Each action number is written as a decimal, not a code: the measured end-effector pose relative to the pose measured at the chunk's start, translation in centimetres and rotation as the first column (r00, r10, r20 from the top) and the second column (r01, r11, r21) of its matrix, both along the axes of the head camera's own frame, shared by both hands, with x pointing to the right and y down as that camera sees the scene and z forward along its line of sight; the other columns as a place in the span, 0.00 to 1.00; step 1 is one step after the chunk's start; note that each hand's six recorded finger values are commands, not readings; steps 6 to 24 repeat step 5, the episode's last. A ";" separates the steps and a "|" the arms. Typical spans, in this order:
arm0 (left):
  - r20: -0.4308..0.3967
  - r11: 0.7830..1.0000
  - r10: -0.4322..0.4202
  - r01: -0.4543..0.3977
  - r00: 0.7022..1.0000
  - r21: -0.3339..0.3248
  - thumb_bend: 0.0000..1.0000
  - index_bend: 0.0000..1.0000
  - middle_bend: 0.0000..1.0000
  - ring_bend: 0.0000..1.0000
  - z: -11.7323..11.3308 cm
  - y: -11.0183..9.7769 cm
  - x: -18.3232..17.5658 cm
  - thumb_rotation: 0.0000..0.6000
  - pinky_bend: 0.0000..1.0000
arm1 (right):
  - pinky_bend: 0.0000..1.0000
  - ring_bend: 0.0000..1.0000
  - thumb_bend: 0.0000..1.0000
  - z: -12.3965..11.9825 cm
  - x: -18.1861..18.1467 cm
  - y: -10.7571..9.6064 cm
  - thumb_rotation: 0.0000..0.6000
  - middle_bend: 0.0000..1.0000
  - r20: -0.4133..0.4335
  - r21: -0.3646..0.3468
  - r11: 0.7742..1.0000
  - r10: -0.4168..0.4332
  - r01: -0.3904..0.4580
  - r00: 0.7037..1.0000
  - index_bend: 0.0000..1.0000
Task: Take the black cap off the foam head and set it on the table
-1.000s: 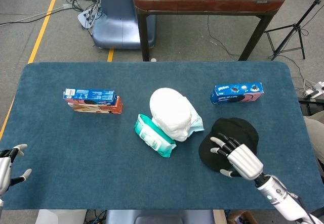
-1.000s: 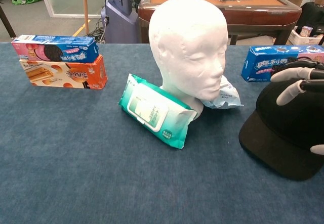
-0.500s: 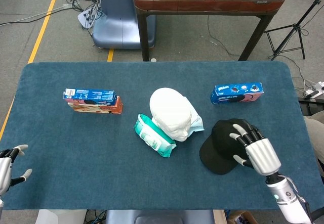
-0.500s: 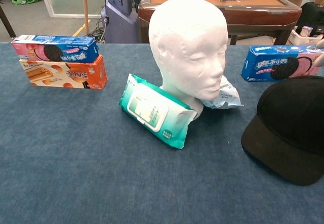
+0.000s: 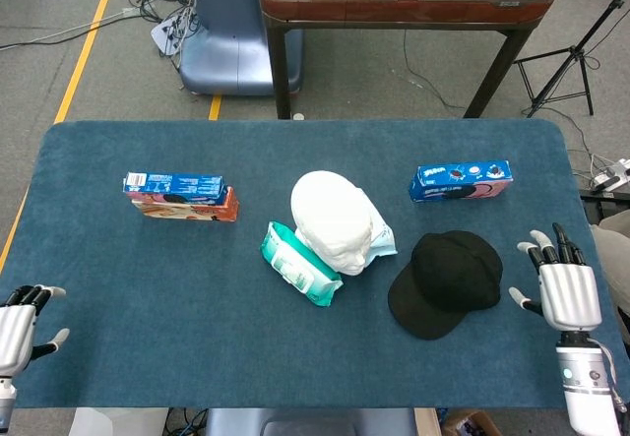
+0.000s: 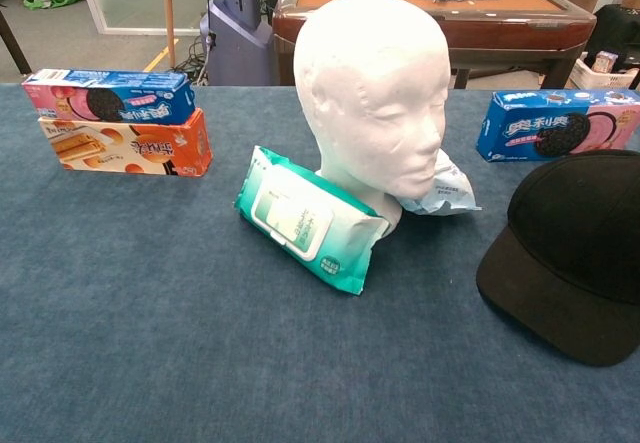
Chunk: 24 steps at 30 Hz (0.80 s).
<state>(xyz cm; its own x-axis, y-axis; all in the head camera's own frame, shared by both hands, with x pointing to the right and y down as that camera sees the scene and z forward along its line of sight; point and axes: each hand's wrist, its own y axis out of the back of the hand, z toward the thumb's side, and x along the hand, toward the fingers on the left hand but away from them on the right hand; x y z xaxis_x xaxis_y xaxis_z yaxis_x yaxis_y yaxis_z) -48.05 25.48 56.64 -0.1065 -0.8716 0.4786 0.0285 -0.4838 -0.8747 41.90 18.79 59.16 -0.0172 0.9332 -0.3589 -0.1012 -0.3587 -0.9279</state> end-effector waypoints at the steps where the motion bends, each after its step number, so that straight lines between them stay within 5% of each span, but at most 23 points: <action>1: -0.001 1.000 -0.003 0.003 1.000 -0.003 0.16 0.36 0.35 0.25 0.1 0.0 0.0 1.00 0.50 | 0.20 0.03 0.00 -0.1 0.1 -0.1 1.00 0.21 0.005 -0.001 1.000 0.003 -0.003 1.000 0.31; 24: -0.006 1.000 -0.017 0.017 1.000 -0.019 0.16 0.36 0.35 0.25 0.5 -0.2 -0.3 1.00 0.50 | 0.20 0.03 0.00 -0.4 0.8 -0.5 1.00 0.21 0.027 -0.008 1.000 0.025 -0.025 0.999 0.31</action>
